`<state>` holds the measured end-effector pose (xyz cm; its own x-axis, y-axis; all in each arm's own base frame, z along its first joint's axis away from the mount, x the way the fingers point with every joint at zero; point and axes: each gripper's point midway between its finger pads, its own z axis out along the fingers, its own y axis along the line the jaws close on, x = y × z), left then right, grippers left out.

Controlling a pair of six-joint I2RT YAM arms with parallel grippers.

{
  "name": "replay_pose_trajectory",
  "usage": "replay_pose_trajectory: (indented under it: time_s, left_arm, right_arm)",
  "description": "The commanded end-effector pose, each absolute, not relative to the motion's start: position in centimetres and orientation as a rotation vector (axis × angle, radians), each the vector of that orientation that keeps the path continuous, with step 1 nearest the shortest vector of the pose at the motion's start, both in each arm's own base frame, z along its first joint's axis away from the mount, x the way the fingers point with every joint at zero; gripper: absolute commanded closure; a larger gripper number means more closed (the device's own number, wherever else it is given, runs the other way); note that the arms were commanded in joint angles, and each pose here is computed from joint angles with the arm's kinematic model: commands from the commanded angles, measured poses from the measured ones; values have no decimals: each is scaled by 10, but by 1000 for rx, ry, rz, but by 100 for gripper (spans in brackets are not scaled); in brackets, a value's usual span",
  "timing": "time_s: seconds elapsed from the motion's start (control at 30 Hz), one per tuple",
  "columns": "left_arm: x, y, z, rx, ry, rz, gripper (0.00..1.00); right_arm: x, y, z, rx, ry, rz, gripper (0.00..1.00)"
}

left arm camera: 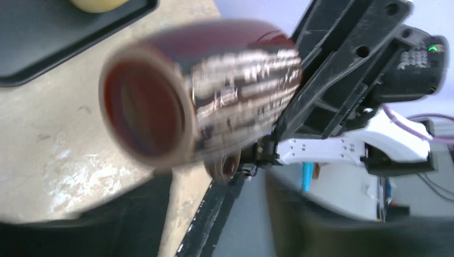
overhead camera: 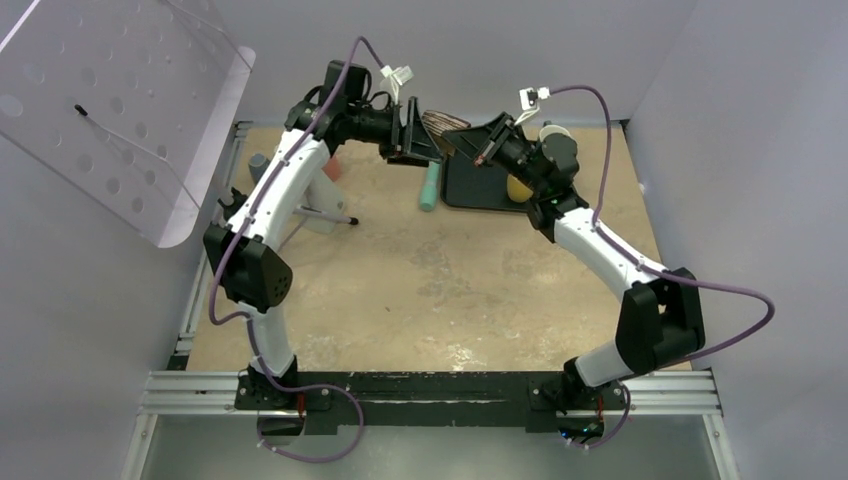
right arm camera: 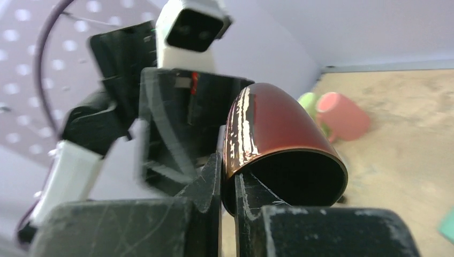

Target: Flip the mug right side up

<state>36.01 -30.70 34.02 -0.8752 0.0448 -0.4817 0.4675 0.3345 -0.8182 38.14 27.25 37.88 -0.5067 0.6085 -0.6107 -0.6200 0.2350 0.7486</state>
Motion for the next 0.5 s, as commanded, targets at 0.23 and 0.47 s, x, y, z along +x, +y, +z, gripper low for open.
replay_pose_trajectory:
  time_s: [0.23,0.47]
  left_arm:
    - [415,-207,298,625,2244,-470,0]
    - [433,-162,279,666,2264,-144,0]
  right_arm:
    - [478,184,320,-196,1906,426,100]
    - [509,166,246,-318,2198,131,100]
